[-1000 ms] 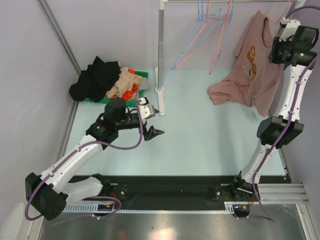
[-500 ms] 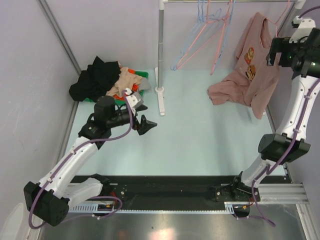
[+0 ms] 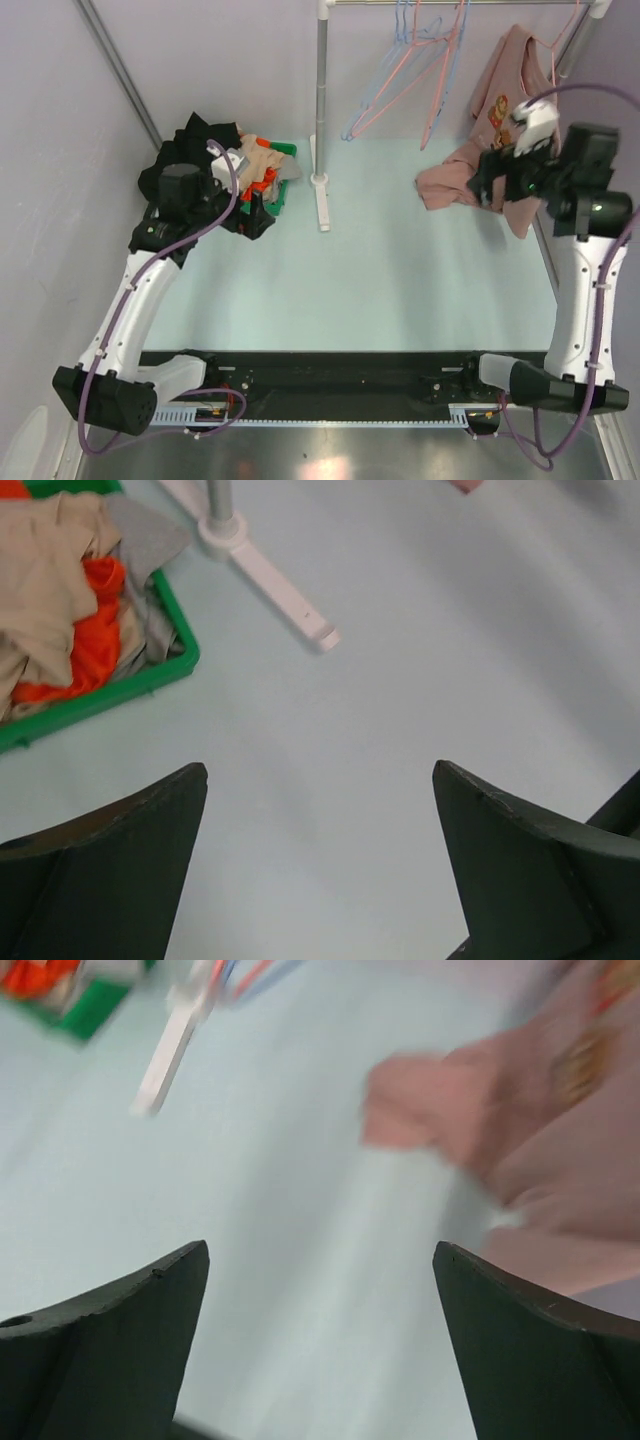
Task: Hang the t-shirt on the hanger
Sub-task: Reset both arms
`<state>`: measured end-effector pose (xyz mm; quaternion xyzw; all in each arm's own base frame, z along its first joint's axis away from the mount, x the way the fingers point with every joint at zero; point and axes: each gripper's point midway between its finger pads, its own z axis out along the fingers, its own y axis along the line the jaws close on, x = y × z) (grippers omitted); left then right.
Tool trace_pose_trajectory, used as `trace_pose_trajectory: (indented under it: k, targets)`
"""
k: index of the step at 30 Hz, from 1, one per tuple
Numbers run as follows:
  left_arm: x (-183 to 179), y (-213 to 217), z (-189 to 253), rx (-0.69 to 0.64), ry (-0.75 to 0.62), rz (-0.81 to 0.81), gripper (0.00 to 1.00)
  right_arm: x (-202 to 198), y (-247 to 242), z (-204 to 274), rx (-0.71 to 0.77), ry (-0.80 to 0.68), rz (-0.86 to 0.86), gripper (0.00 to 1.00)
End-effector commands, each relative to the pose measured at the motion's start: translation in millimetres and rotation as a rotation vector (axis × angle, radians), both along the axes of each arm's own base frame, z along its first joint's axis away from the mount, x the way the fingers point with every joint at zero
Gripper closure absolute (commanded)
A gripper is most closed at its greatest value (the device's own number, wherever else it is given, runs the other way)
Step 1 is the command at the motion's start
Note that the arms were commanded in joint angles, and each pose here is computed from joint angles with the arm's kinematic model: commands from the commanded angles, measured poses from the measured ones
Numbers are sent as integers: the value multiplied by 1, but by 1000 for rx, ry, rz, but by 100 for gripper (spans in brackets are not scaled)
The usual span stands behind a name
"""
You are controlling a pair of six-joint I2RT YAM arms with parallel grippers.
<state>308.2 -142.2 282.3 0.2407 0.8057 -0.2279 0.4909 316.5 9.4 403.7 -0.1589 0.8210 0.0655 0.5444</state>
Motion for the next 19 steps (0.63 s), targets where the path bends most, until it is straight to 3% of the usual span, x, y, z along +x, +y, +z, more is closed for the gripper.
trace_pose_trajectory:
  k: [1,6,11,19]
  targets:
    - [-23,40,-40,140,130,115,0,-39,37,-89,22,257,152,0]
    - [-41,58,-64,195,170,179,0,-58,52,-150,62,444,239,0]
    - [-52,77,-89,263,198,249,0,-48,62,-173,38,440,247,0]
    - [-45,74,-81,239,192,257,0,-37,88,-180,27,433,262,0]
